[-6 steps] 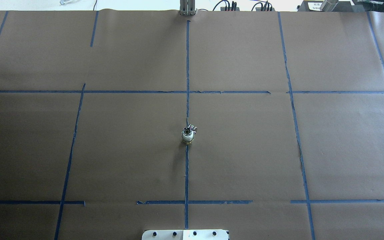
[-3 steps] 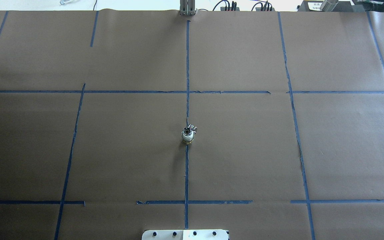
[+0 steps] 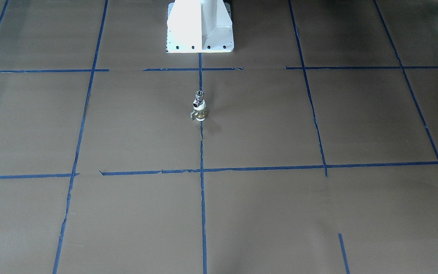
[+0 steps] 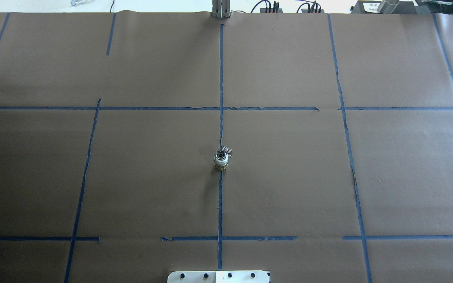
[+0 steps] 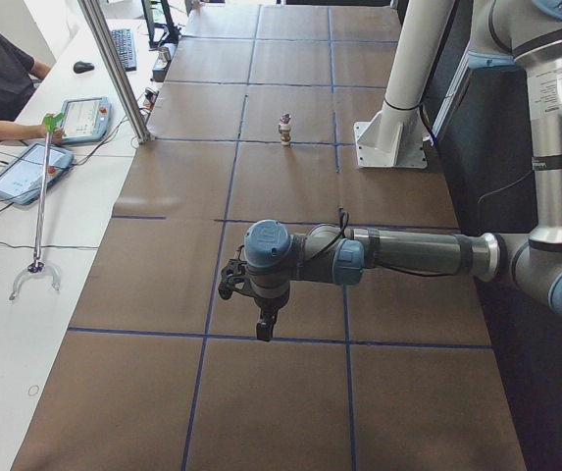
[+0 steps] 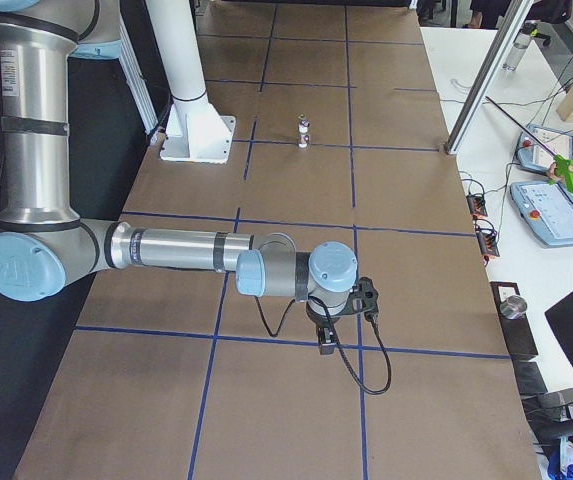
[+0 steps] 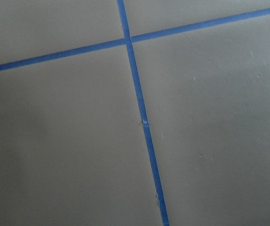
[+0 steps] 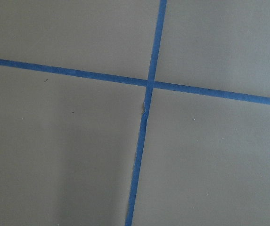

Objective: Assemble PPR valve and pipe with both arms

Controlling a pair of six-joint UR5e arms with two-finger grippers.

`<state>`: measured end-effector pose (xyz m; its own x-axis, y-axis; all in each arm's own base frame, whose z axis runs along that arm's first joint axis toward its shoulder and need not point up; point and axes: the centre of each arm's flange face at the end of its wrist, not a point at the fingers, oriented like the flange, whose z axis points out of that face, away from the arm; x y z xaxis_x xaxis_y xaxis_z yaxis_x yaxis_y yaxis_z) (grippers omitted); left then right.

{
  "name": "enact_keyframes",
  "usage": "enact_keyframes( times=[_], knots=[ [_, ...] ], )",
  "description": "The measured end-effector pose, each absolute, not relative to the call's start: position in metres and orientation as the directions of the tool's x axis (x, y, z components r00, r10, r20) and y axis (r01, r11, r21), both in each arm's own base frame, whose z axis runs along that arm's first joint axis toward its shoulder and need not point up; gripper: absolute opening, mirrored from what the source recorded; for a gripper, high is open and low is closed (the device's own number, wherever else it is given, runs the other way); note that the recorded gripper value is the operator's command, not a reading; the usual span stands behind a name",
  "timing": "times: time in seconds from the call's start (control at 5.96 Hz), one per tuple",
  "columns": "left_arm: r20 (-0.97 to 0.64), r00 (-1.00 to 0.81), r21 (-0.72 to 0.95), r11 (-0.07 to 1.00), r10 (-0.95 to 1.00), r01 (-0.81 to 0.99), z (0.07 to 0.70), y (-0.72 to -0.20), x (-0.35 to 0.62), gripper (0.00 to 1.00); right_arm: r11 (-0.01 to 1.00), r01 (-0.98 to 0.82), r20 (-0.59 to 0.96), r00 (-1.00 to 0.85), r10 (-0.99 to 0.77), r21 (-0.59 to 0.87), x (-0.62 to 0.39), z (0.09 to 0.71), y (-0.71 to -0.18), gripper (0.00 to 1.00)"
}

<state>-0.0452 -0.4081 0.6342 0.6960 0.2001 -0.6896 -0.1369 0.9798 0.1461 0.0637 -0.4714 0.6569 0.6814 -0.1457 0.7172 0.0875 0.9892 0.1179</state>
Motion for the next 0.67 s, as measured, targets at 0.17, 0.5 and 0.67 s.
enact_keyframes(
  times=[0.17, 0.5, 0.67],
  knots=[
    [-0.69, 0.697, 0.146, 0.98, 0.198, -0.135, 0.634, -0.405, -0.046, 1.0, 0.989, 0.086, 0.718, 0.681, -0.146, 0.119, 0.064, 0.656, -0.472, 1.0],
    [-0.687, 0.696, 0.163, 0.978, 0.209, -0.133, 0.619, -0.401, -0.047, 1.0, 0.988, 0.088, 0.715, 0.683, -0.15, 0.123, 0.063, 0.654, -0.477, 1.0],
    [-0.688, 0.696, 0.157, 0.979, 0.205, -0.134, 0.608, -0.397, -0.047, 1.0, 0.989, 0.084, 0.715, 0.683, -0.149, 0.125, 0.063, 0.651, -0.479, 1.0]
  ],
)
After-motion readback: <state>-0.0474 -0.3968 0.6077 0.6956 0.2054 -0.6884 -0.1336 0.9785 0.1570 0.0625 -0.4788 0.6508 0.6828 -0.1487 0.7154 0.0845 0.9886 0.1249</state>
